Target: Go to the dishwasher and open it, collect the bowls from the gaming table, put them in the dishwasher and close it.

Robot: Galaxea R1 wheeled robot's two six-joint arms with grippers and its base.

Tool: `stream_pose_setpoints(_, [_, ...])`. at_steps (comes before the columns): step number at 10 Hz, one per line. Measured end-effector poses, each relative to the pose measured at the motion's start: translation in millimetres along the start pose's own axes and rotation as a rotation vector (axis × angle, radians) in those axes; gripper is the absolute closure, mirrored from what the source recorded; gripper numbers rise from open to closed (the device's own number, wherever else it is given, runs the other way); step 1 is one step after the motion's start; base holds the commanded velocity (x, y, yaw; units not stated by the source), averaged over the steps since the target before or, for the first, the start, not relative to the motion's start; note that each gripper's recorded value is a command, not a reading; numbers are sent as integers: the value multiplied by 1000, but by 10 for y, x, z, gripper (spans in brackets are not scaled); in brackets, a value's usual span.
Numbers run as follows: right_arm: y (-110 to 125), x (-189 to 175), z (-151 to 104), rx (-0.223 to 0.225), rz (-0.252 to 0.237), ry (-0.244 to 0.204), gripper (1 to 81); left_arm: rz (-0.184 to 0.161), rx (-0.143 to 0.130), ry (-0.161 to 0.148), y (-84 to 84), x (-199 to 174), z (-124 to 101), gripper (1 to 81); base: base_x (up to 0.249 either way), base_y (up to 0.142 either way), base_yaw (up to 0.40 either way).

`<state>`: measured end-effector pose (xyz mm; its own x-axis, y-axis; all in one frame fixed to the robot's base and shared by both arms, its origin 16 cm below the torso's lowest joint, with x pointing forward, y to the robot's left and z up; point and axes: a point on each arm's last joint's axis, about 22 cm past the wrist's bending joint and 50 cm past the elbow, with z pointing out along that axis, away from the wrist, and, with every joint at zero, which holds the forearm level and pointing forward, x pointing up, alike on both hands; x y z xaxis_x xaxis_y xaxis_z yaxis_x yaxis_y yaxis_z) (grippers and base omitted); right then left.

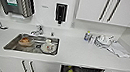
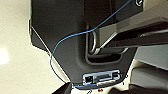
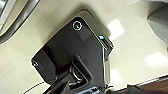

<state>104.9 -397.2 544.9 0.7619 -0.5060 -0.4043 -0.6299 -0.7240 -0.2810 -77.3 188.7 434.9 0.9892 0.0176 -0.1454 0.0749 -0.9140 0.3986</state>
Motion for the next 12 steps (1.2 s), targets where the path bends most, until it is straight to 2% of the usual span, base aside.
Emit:
stream_pose_setpoints(1, [1, -5, 75, 18, 82, 6, 10, 6, 1, 12, -10, 109, 20, 10, 0, 0, 0])
stream_pose_setpoints(3, [-95, 117, 165, 58, 199, 26, 10, 15, 0, 36, -24, 324, 63, 10, 0, 0, 0])
stream_pose_setpoints(4, [-188, 240, 213, 81, 235, 53, 10, 20, 0, 49, -35, 433, 88, 10, 0, 0, 0])
stream_pose_setpoints(7, [-433, 629, 438, 115, 250, 151, 10, 31, 1, 73, -79, 648, 165, 10, 0, 0, 0])
stream_pose_setpoints(9, [-506, 862, 518, 144, 330, 196, 10, 42, 6, 94, -139, 843, 220, 10, 0, 0, 0])
stream_pose_setpoints(10, [-515, 945, 527, 158, 370, 209, 10, 48, 7, 107, -160, 952, 251, 10, 0, 0, 0])
stream_pose_setpoints(12, [-431, 1024, 544, 187, 483, 214, 10, 58, 3, 130, -167, 1162, 338, 10, 0, 0, 0])
